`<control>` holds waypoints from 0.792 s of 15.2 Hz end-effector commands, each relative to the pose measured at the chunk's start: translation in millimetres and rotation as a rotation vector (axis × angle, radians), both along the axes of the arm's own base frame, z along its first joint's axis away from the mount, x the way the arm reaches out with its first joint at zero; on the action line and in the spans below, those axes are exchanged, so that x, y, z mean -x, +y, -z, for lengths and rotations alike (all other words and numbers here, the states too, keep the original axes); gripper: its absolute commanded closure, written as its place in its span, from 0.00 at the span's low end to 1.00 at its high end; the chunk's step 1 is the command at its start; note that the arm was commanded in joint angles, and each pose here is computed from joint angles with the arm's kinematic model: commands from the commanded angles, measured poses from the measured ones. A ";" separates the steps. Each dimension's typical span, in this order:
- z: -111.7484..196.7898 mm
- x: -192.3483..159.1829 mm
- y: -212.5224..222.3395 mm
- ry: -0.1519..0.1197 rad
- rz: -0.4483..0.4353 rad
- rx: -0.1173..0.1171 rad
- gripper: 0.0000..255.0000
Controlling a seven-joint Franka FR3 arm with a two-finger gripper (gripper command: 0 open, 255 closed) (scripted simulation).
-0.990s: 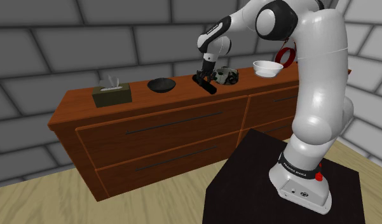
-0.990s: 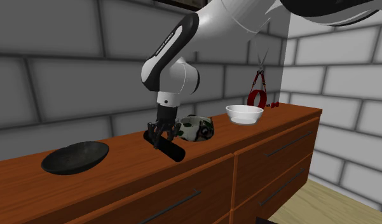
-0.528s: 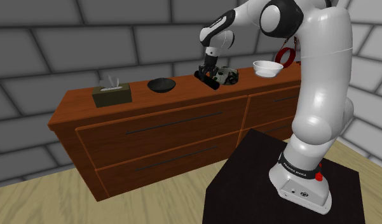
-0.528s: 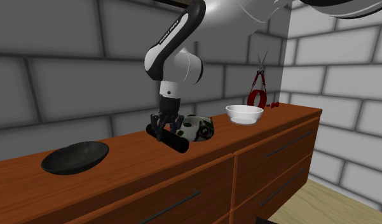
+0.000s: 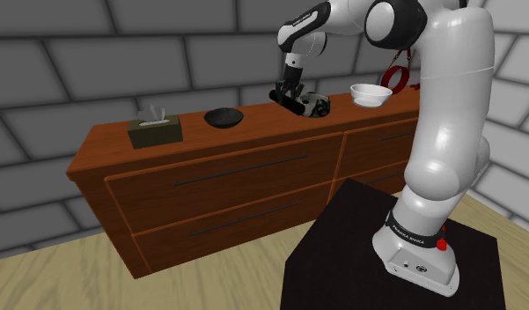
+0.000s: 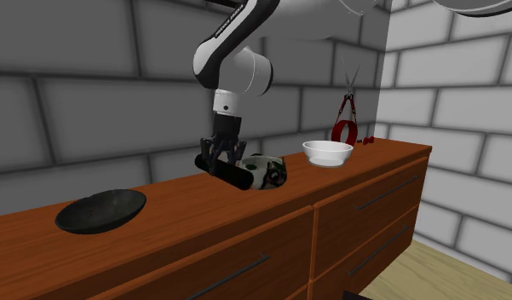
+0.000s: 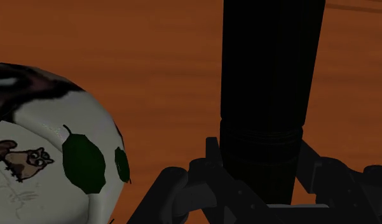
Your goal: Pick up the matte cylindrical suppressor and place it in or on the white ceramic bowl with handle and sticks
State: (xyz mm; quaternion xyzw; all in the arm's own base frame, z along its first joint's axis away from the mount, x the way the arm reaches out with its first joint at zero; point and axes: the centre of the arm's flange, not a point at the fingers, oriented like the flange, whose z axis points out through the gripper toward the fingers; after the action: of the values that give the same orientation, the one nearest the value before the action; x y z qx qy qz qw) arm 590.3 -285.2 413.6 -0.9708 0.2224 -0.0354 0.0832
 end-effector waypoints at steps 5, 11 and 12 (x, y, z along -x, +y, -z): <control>-32.1 0.6 -0.8 0.000 0.000 0.000 1.00; -63.7 0.6 -0.8 0.000 0.000 0.000 1.00; -69.0 0.6 -0.8 0.000 0.000 0.000 1.00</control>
State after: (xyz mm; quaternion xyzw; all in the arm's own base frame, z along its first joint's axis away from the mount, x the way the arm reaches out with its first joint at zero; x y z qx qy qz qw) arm 589.7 -286.3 477.0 -0.9708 0.2223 -0.0354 0.0831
